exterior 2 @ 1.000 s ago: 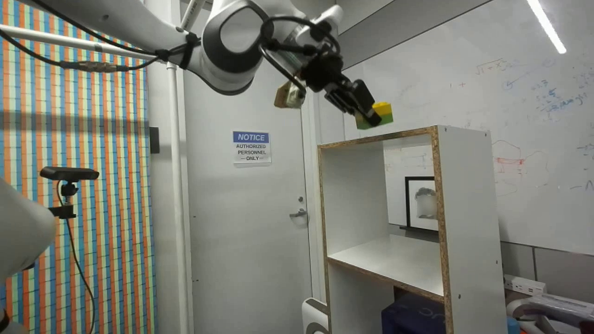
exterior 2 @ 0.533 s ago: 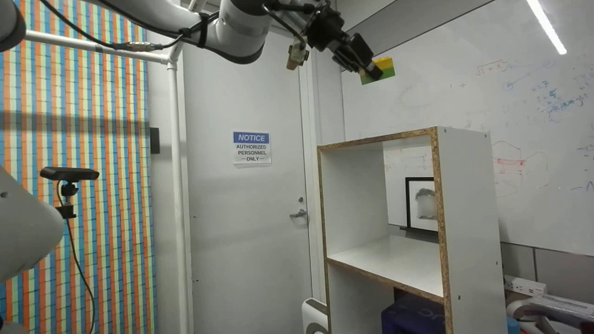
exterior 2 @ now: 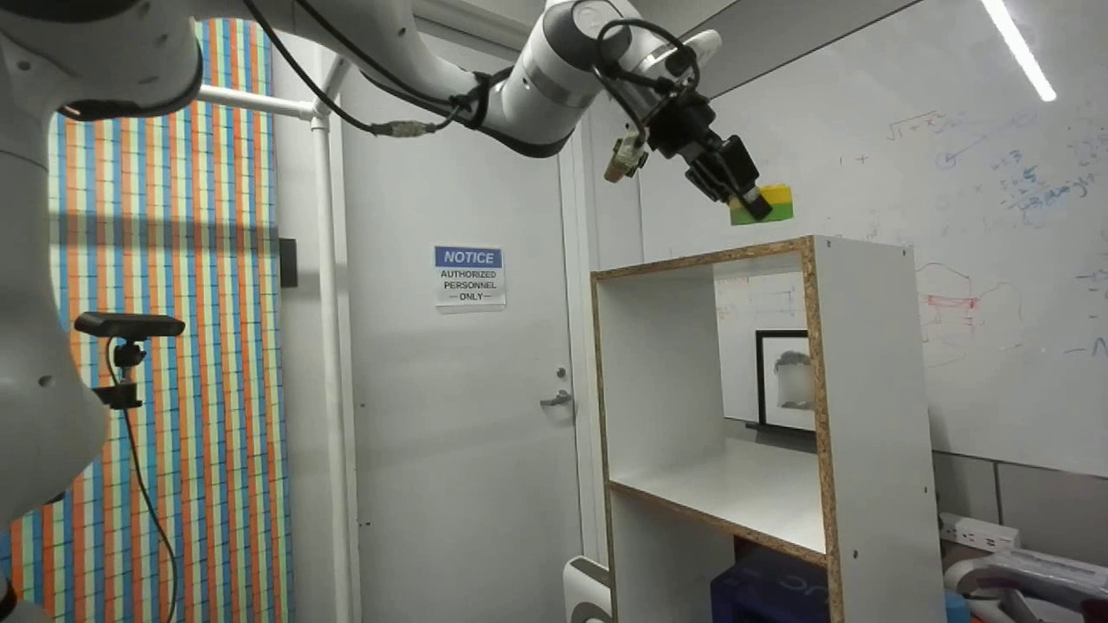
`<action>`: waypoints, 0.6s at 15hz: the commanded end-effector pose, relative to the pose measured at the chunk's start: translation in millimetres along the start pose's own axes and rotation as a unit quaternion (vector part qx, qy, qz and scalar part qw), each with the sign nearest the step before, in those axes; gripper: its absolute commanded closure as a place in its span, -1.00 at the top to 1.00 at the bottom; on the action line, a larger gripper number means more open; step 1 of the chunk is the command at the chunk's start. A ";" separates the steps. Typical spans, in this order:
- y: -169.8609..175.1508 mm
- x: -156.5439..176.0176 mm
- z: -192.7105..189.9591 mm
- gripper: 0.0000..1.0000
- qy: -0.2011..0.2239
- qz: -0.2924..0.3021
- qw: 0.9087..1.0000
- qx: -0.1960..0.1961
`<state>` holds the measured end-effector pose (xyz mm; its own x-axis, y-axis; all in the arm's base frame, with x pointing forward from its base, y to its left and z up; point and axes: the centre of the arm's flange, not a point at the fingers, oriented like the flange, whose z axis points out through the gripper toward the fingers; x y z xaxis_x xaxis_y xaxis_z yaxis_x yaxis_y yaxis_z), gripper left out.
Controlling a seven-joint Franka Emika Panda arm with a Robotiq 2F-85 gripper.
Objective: Pick up the sponge and put it on top of the counter
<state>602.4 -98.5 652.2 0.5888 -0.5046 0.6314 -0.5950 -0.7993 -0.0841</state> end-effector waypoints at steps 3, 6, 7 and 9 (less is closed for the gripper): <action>-25.4 24.6 -20.8 0.50 0.000 -0.003 1.000 0.018; -22.0 13.9 -68.8 0.97 0.017 -0.016 0.998 0.054; -19.0 3.9 -85.2 1.00 0.013 -0.024 0.997 0.074; -14.7 -21.6 -116.9 1.00 0.000 -0.031 0.994 0.104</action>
<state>592.2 -60.1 713.5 0.5857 -0.4743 0.6573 -0.5028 -0.8486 -0.1645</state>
